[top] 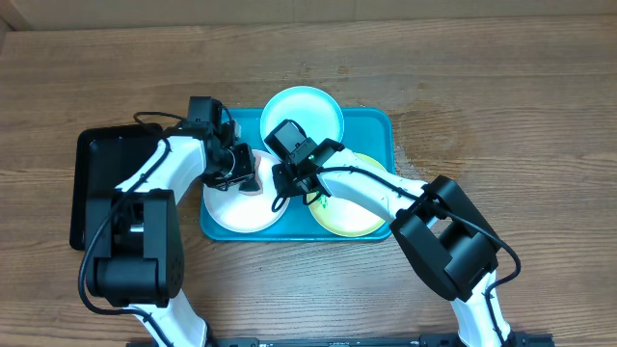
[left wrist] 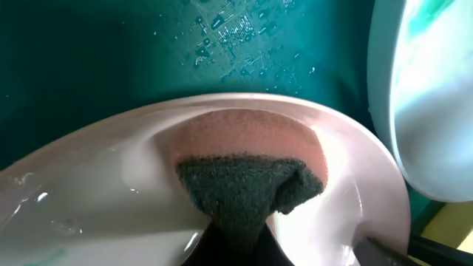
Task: Clean dirty plates on tray and stack at the side
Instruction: 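Scrub the white plate with the sponge in the left gripper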
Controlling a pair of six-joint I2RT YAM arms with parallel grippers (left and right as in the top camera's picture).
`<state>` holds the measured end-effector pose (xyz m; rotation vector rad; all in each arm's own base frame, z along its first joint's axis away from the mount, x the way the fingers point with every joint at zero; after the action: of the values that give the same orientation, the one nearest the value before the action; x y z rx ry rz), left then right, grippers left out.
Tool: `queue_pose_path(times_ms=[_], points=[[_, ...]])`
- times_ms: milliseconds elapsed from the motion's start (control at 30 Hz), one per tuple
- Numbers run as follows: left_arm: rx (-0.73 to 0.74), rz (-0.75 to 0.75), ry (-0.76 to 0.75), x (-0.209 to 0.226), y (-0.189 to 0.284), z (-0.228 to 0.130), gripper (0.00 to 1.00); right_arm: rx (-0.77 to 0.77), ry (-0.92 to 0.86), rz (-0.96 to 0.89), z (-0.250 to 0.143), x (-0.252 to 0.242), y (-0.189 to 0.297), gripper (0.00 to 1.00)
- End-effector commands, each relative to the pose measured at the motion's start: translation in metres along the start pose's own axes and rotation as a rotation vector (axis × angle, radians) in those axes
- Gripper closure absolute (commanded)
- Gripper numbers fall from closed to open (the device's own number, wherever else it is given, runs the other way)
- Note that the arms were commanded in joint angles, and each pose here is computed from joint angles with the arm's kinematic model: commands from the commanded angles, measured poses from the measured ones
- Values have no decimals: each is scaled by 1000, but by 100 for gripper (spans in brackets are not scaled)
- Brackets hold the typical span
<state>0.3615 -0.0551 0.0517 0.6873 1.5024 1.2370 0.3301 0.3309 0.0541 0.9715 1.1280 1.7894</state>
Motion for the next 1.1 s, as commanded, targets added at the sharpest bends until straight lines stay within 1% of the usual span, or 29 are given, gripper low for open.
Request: queue_pose_path(times_ms=[0,67,133,267,367,467,567,633,667,700,767,800,867,1067], points=[[12,182,15,32,-24,-3,96,29,-16,-48,-7,-15,-11,86],[-17,307,30,48,-18,-1,96,32,-16,-49,-7,-15,-11,86],[-50,476,69,69,-6,0,96,32,-16,-49,-7,-15,-11,86],[-133,757,146,96,21,3,96,29,-16,-48,-6,-15,-11,86],[-182,866,167,103,37,9,96,28,-16,-48,-6,-15,-11,86],[-201,891,177,98,50,17,96,28,-16,-48,-6,-15,-11,87],[-206,820,203,83,59,26,96,27,-16,-47,-6,-14,-11,87],[-171,698,193,66,58,31,96,25,-17,-46,-6,-14,-12,87],[-130,602,162,53,54,32,96,24,-16,-46,-6,-14,-12,87],[-75,477,99,38,48,31,96,24,-16,-46,-6,-14,-12,87],[21,200,-54,4,38,28,96,24,-16,-46,-6,-14,-12,87],[54,64,-89,-13,34,24,96,22,-16,-45,-5,-14,-12,87],[68,3,-84,-19,32,22,96,22,-16,-45,-5,-14,-12,87],[112,7,-76,-13,21,8,96,18,-17,-43,-4,-14,-12,87]])
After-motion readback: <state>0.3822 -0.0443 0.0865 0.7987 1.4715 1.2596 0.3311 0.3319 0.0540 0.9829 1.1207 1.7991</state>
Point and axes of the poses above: each gripper's point midway between its finger pads, its own y axis back along the fingers, its own x axis along the line the jaws close on, z = x × y, the point moved 5 cm from there along y, back along the fingers, and after that the axes turned 8 degrees about y, right-handed, at the moved point
